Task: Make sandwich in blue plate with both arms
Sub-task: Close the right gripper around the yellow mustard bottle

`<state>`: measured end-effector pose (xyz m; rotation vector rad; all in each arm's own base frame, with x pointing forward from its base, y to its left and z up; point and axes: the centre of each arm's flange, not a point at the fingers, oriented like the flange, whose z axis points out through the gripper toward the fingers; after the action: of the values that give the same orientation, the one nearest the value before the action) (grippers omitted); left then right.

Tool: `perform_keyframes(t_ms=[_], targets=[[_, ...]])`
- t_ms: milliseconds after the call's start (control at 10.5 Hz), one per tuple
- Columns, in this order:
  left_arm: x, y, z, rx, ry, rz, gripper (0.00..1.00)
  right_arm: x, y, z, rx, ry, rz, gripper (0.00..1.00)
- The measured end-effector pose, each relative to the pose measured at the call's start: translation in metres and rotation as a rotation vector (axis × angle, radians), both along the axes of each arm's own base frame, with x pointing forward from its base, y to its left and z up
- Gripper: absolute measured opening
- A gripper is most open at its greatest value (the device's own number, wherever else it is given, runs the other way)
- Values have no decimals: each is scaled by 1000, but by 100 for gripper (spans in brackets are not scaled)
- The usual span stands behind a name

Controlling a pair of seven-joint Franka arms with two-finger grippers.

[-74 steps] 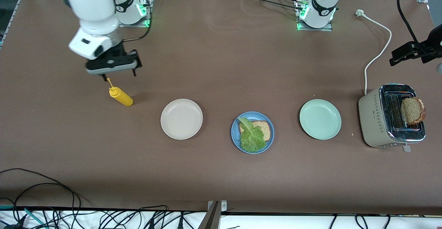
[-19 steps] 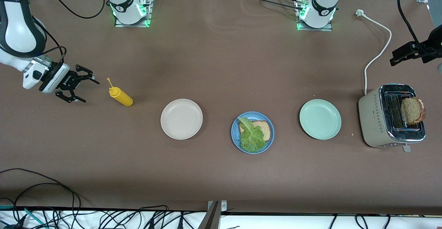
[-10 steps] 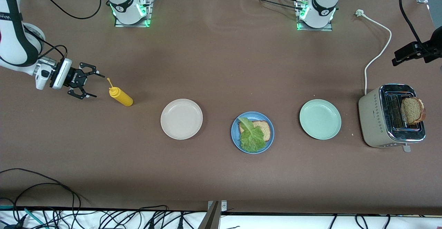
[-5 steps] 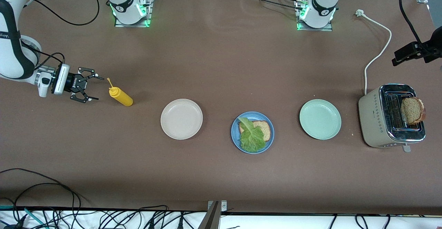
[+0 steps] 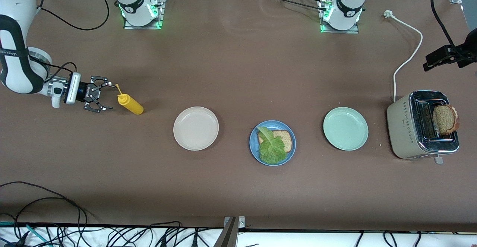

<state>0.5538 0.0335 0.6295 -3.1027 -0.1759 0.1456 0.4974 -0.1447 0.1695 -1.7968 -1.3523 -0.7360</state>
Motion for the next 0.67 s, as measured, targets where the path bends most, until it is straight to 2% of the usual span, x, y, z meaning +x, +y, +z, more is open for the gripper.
perform_keyframes(t_ms=[286, 668], targets=[[0, 0, 0, 0, 0, 0, 100, 11, 7, -23, 92, -18, 41, 100], [0, 0, 0, 0, 0, 0, 100, 14, 10, -33, 119, -37, 56, 100]])
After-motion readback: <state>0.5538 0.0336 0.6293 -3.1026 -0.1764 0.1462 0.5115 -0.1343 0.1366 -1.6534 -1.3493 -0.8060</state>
